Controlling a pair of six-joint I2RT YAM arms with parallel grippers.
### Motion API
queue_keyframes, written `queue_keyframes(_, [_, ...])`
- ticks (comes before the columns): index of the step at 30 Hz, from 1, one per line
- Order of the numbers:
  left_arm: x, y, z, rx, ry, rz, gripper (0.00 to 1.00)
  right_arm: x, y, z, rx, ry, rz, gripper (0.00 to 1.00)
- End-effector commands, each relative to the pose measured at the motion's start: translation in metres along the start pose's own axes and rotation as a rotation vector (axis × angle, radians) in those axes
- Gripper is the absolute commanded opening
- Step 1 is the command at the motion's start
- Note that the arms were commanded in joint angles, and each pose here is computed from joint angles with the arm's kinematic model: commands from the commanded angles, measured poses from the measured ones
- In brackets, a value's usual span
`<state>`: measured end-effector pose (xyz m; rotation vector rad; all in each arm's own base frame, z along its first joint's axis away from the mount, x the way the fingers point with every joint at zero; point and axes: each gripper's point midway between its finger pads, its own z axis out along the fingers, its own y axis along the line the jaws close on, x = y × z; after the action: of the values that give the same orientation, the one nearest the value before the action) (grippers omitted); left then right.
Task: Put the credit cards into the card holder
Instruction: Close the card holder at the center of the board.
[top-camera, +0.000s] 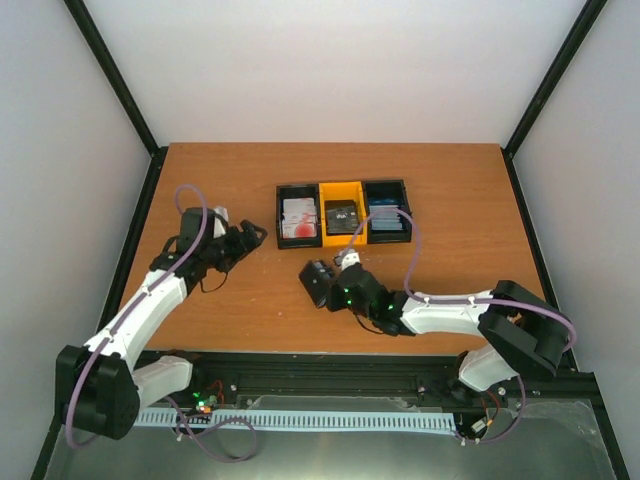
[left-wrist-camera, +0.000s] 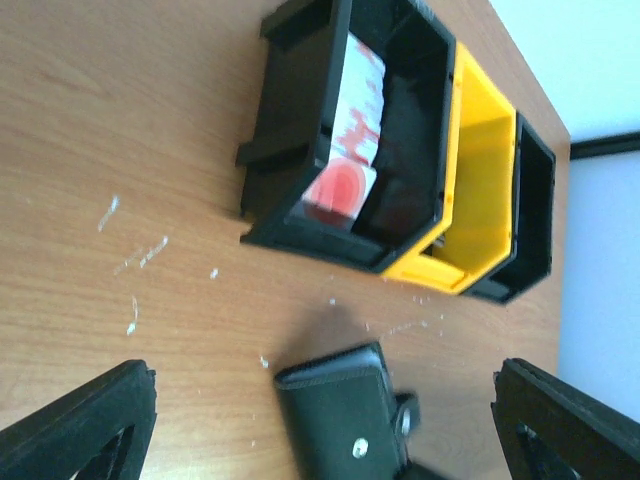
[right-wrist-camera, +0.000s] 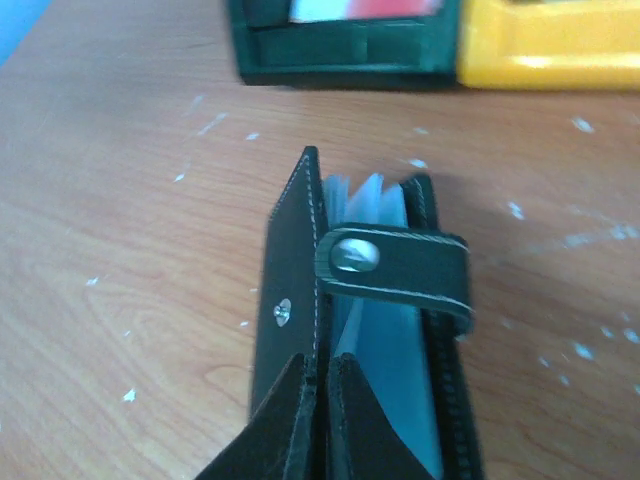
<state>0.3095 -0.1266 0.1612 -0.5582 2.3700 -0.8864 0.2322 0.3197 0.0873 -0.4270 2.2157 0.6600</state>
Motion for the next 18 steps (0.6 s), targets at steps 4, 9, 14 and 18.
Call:
queue_keyframes(4, [0.032, -0.018, -0.003, 0.227, 0.080, 0.058, 0.94, 0.005, -0.029, 0.002, 0.010, 0.010, 0.552, 0.03])
queue_keyframes(9, [0.052, -0.013, 0.000, 0.292, 0.139, 0.073, 0.94, 0.017, -0.031, 0.012, 0.014, 0.052, 0.655, 0.03])
queue_keyframes(14, [0.074, 0.001, 0.010, 0.300, 0.224, 0.071, 0.93, 0.032, -0.038, 0.015, 0.062, 0.099, 0.668, 0.07])
queue_keyframes(18, [0.083, 0.005, 0.017, 0.300, 0.266, 0.080, 0.93, 0.033, -0.040, 0.008, 0.064, 0.100, 0.646, 0.30])
